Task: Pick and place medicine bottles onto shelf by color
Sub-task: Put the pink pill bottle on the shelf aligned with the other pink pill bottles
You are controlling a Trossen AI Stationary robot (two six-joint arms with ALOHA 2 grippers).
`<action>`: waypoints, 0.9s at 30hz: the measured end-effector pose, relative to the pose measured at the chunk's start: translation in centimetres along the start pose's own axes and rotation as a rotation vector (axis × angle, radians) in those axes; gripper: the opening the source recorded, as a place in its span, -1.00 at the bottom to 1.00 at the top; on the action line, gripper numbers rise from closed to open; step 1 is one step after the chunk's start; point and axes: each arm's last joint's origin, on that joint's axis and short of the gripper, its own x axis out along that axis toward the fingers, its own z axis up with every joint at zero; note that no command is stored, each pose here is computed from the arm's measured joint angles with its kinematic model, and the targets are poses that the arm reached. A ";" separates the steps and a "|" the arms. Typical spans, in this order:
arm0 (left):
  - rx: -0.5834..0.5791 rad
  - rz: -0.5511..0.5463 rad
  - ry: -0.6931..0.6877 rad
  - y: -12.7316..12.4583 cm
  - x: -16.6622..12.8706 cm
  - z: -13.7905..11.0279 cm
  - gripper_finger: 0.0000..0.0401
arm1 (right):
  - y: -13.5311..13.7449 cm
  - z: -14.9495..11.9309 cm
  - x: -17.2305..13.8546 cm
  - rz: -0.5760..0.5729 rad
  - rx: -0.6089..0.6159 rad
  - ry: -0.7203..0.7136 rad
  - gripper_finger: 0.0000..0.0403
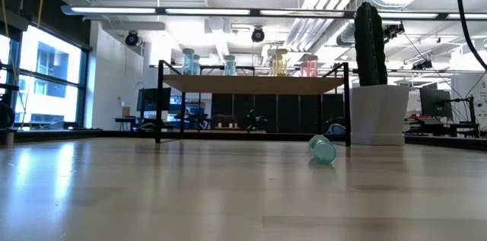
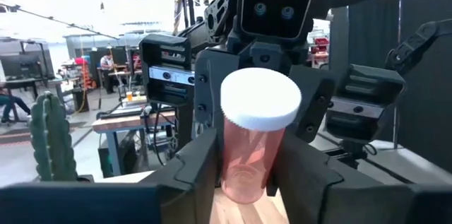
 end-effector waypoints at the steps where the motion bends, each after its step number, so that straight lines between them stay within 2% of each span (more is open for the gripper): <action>1: 0.004 -0.001 -0.001 0.0 0.0 0.0 -0.44 | 0.0 0.0 0.0 -0.001 0.003 0.000 -0.58; 6: 0.004 -0.002 -0.001 0.0 0.0 0.0 -0.55 | 0.0 0.0 0.0 -0.001 0.006 0.000 -0.58; 13: -0.005 -0.003 0.003 0.0 0.0 0.0 -0.54 | -0.1 -0.1 0.1 0.002 0.018 0.008 -0.46; 19: -0.014 0.015 0.051 0.0 0.0 -0.5 -0.54 | -0.7 -0.5 0.6 0.046 0.081 0.059 -0.26; 23: -0.019 0.039 0.102 0.1 -0.1 -1.0 -0.54 | -1.1 -1.1 0.6 0.039 0.076 0.118 -0.09; 27: -0.006 0.098 0.175 0.3 -0.2 -1.7 -0.54 | -2.2 -0.7 -0.8 0.059 0.107 0.161 0.02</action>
